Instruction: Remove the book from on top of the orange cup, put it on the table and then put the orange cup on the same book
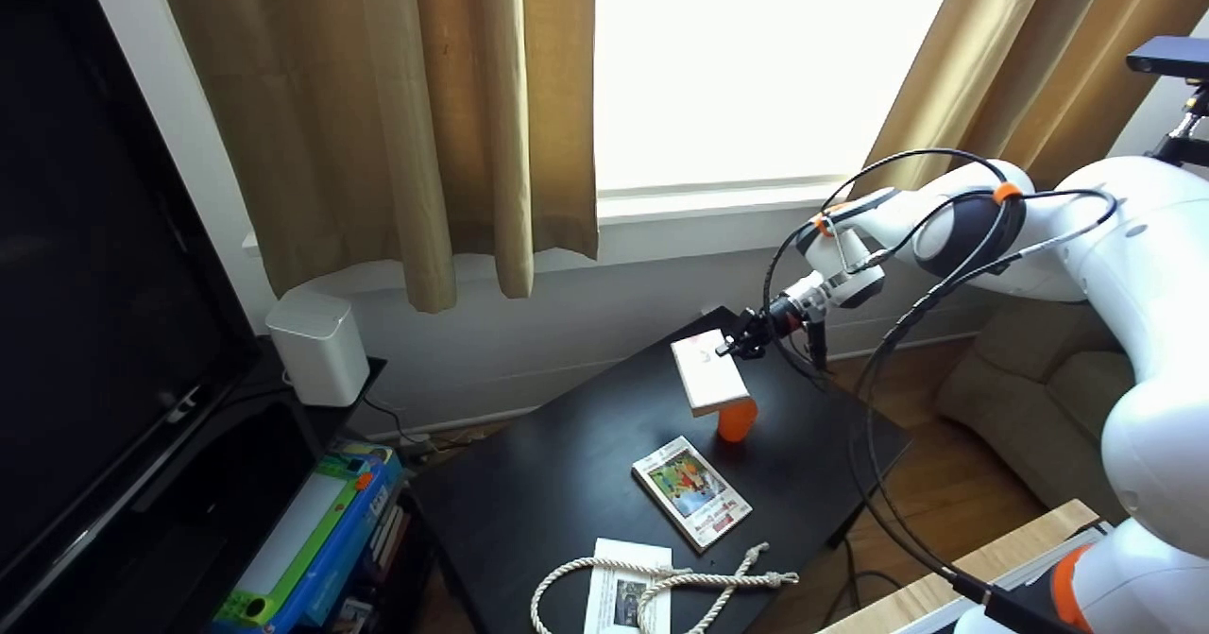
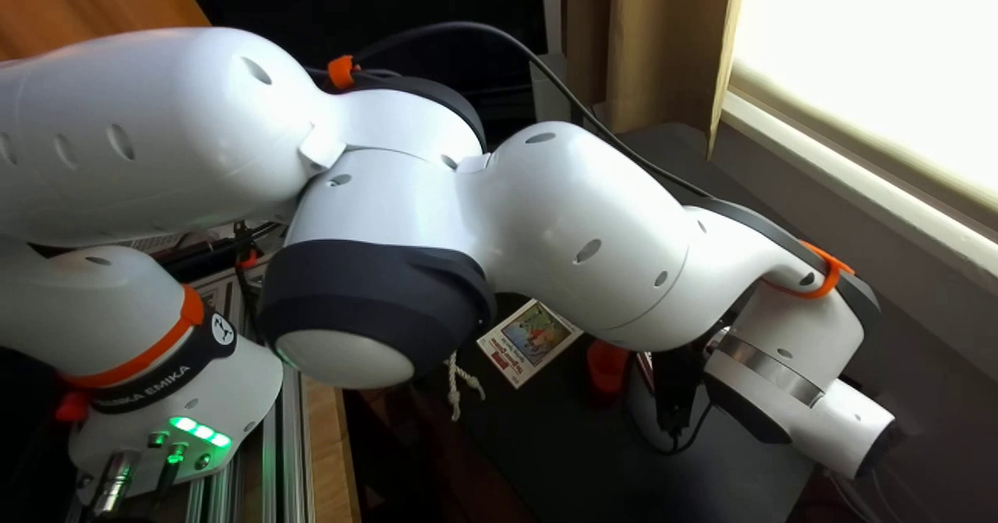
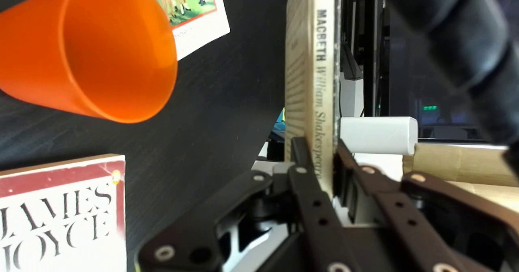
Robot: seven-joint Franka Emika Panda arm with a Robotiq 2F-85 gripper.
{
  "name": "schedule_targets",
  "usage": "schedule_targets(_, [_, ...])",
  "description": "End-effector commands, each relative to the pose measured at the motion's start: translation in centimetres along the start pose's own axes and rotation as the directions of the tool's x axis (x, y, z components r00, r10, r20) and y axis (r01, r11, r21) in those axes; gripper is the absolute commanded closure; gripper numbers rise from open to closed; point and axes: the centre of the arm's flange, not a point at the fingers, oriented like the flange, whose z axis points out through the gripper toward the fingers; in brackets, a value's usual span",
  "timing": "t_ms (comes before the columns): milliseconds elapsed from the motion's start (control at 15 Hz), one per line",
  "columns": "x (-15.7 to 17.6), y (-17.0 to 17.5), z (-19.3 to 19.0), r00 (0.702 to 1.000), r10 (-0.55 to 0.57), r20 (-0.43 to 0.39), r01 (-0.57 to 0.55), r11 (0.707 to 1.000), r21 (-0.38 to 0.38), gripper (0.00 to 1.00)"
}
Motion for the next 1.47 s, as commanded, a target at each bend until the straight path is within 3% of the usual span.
schedule_targets(0, [-2.4, -0.2, -3.0, 1.0, 0.022, 0.006, -0.022, 1.0, 0.005, 0.96])
schedule_targets(667, [-11.4, 2.0, -11.9, 0.995, 0.088, -0.046, -0.09, 0.994, -0.056, 0.96])
schedule_targets(1067, [-15.2, 4.9, -12.3, 0.978, 0.207, -0.033, -0.209, 0.972, -0.108, 0.96])
schedule_targets(1400, [-15.5, 8.0, -10.6, 0.977, 0.204, -0.069, -0.214, 0.959, -0.187, 0.96])
